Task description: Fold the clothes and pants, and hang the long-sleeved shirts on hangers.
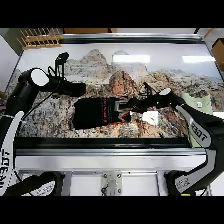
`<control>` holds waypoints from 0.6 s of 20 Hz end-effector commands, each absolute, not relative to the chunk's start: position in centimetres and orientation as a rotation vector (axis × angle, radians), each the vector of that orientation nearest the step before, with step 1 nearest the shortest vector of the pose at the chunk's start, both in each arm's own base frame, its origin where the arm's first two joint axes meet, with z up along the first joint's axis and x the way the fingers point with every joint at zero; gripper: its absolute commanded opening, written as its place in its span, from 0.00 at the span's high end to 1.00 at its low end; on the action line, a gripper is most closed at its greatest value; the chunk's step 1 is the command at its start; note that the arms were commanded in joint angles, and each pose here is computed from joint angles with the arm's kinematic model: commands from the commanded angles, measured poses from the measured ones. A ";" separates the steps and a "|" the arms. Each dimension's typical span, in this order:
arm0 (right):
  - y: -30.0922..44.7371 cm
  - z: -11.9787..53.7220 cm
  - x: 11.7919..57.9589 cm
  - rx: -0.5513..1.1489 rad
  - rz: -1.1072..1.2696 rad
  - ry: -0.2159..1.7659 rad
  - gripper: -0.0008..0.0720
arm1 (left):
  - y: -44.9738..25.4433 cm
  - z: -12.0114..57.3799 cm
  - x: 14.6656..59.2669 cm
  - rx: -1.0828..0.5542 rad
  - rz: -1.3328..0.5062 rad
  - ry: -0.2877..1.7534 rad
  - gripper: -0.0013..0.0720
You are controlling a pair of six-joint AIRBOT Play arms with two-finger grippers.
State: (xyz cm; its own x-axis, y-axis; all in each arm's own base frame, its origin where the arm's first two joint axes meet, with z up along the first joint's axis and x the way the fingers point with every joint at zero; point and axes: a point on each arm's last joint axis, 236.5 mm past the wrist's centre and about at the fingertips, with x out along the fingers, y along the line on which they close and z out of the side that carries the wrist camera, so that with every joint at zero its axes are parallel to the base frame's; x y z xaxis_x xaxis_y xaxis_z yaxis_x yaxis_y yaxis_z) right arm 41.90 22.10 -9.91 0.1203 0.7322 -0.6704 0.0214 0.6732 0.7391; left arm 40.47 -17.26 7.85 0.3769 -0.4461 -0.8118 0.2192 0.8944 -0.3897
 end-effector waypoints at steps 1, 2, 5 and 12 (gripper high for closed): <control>26.9 -10.2 42.4 0.714 0.641 1.330 0.09 | -17.9 7.9 40.3 -0.227 -0.441 1.103 0.97; 27.9 -10.2 42.2 0.710 0.650 1.329 0.09 | -17.9 7.8 40.3 -0.227 -0.441 1.105 0.97; 29.2 -10.0 41.7 0.632 0.716 1.302 0.74 | -17.9 7.9 40.3 -0.227 -0.441 1.105 0.97; 11.5 -0.3 49.5 0.384 0.402 1.063 0.98 | -17.8 7.8 40.1 -0.225 -0.442 1.112 0.97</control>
State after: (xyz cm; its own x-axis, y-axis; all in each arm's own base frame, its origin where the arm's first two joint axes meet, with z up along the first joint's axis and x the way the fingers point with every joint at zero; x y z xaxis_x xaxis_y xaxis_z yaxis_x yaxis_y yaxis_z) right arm 46.44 20.76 -4.58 0.2710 0.6694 -0.6917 -0.1888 0.7416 0.6437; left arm 40.13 -17.81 7.74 0.3674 -0.4509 -0.8135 0.2302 0.8915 -0.3902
